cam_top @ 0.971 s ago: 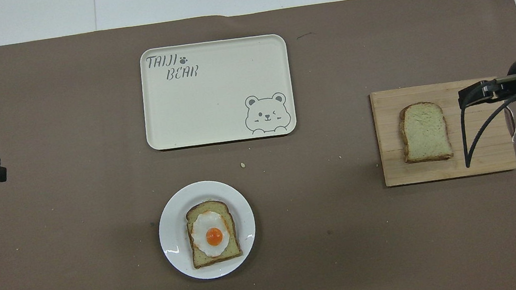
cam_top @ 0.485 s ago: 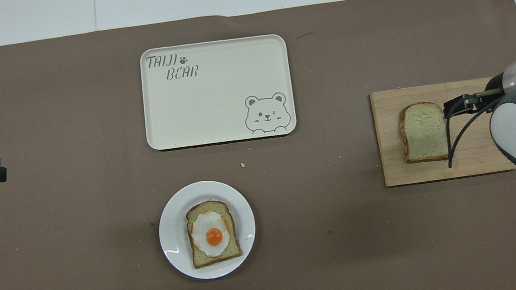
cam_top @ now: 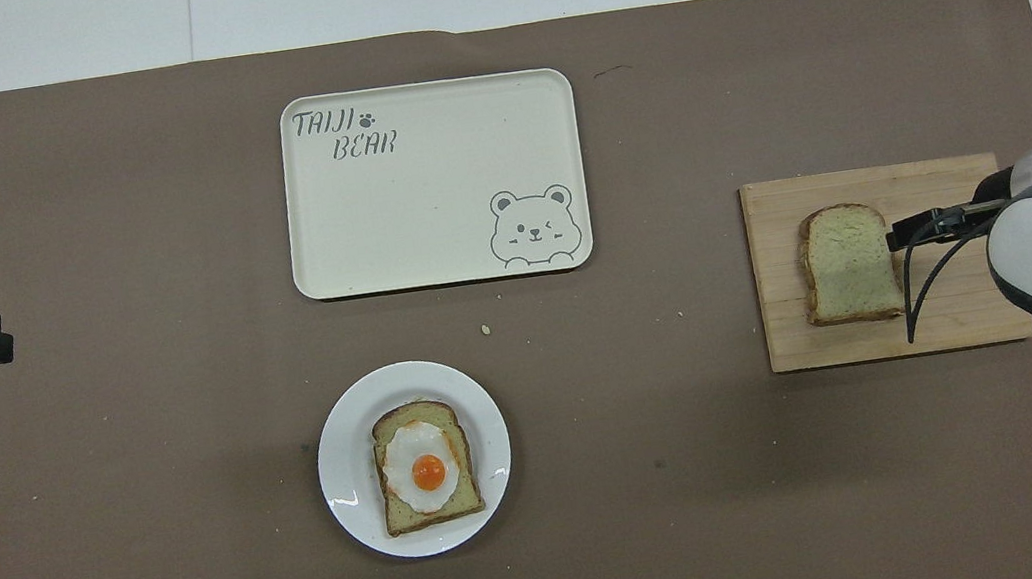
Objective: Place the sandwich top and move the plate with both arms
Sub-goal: 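Reach the right gripper to the bread slice on the wooden board, then close the right gripper on the bread slice and lift it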
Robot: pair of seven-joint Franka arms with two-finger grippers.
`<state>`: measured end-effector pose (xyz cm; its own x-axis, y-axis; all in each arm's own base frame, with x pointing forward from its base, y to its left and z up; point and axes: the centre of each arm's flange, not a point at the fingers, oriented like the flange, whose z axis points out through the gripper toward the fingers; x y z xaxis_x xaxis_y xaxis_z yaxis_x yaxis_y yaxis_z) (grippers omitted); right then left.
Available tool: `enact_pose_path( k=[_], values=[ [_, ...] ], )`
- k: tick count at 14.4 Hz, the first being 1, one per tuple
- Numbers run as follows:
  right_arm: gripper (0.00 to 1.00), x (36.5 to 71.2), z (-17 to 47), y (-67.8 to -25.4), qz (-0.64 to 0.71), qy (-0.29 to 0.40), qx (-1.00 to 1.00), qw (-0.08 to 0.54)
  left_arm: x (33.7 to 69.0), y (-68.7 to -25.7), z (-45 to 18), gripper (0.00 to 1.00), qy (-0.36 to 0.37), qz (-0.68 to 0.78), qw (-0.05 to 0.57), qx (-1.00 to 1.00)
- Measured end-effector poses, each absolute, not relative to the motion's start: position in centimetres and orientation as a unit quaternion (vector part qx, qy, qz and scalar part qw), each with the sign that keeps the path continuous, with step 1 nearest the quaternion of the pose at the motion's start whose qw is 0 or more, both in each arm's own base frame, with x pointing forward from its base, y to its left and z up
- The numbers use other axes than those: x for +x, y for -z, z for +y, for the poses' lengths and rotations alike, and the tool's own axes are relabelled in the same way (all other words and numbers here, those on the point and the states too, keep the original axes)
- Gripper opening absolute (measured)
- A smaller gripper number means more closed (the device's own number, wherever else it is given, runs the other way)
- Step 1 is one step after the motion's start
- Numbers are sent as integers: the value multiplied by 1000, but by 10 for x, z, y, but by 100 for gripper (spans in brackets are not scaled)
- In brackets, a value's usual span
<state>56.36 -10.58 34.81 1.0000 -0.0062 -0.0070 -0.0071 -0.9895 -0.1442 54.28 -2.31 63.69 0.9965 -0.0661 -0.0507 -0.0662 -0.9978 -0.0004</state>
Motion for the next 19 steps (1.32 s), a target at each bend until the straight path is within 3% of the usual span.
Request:
enact_pose_path(
  k=[9,11,12,17,19],
  values=[
    [100,562,-103,-308,-5,-7,-995,98,543,-637,-23,100,-25,33,1,-999],
    [93,561,-100,-307,-6,-9,-995,98,543,-637,-23,100,-25,33,1,-999],
    [87,561,-99,-306,-7,-9,-995,99,543,-637,-23,100,-25,33,1,-999],
    [33,562,-94,-310,-6,-5,-994,105,543,-637,-23,100,-25,33,1,-999],
    [27,562,-97,-311,-4,-4,-995,104,543,-637,-23,100,-25,33,1,-999]
  ],
)
